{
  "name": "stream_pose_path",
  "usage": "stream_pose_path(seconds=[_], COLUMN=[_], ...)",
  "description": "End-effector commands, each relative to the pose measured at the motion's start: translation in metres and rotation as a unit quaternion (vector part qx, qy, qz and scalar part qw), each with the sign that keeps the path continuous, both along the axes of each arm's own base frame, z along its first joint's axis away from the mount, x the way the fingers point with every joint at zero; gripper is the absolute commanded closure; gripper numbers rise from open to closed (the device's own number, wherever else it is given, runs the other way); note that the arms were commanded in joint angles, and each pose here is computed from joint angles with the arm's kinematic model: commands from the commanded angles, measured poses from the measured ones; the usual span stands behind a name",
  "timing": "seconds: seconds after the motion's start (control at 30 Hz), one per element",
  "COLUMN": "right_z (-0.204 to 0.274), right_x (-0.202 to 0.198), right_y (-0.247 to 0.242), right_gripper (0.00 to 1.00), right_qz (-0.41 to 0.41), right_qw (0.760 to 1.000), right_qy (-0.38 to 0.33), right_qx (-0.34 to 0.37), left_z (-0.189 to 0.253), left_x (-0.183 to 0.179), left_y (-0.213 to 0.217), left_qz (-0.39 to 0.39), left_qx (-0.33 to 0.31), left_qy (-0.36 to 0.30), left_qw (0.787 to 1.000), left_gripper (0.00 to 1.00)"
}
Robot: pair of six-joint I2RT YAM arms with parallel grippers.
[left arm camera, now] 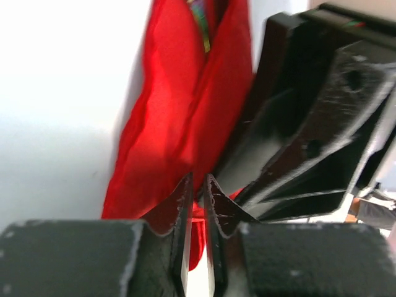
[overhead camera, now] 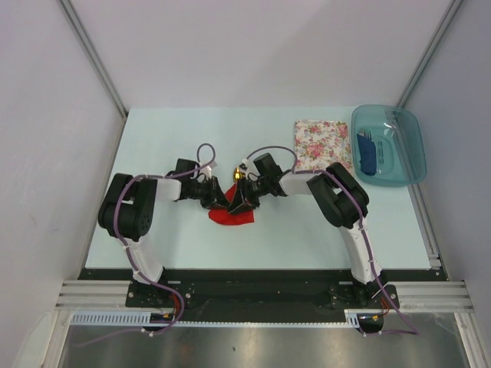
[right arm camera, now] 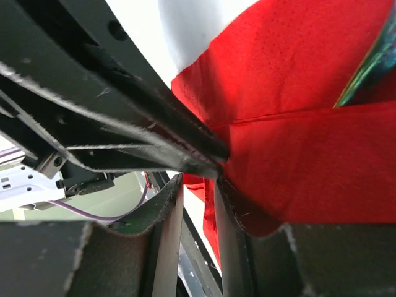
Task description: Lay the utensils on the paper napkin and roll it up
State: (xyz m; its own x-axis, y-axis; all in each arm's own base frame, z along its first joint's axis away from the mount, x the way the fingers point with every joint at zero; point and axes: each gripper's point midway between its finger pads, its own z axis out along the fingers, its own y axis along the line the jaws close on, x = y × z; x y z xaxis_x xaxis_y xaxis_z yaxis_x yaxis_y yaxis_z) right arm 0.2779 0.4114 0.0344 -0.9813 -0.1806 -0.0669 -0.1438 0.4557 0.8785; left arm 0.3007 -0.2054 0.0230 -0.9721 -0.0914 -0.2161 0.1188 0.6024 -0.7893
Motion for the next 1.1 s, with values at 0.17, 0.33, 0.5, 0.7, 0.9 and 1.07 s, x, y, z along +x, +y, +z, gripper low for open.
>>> stream_pose_path(seconds=[0.17,0.33,0.5,0.7,0.9,1.07], right_z=[0.087,0.078,0.055,0.031,0.007,-0.002], right_x=[0.01,0.017,0.007,-0.013,-0.024,-0.022], right_y=[0.0,-0.033,-0.043,-0.042,-0.041,-0.039], right_gripper=[0.7,0.82,0.91,0.95,0.98,1.0], right_qz=[0.011,-0.009,-0.002,0.016,0.025,0.026], right_qw=[0.995,0.995,0.997,0.998,0.999,0.999], right_qy=[-0.062,-0.082,-0.067,-0.052,-0.037,-0.039], right_qx=[0.078,0.05,0.028,0.008,-0.008,-0.006], left_z=[-0.007,-0.004,0.001,0.008,0.023,0.05], left_x=[0.007,0.007,0.007,0.009,0.012,0.014], left_y=[0.009,0.009,0.008,0.005,-0.001,-0.006], left_qz=[-0.005,-0.004,-0.003,-0.005,-0.011,-0.017], left_qx=[0.05,0.046,0.04,0.026,-0.005,-0.04], left_qy=[-0.012,-0.019,-0.026,-0.036,-0.057,-0.1], left_qw=[0.999,0.999,0.999,0.999,0.998,0.994], left_gripper=[0.95,0.97,0.97,0.96,0.94,0.92])
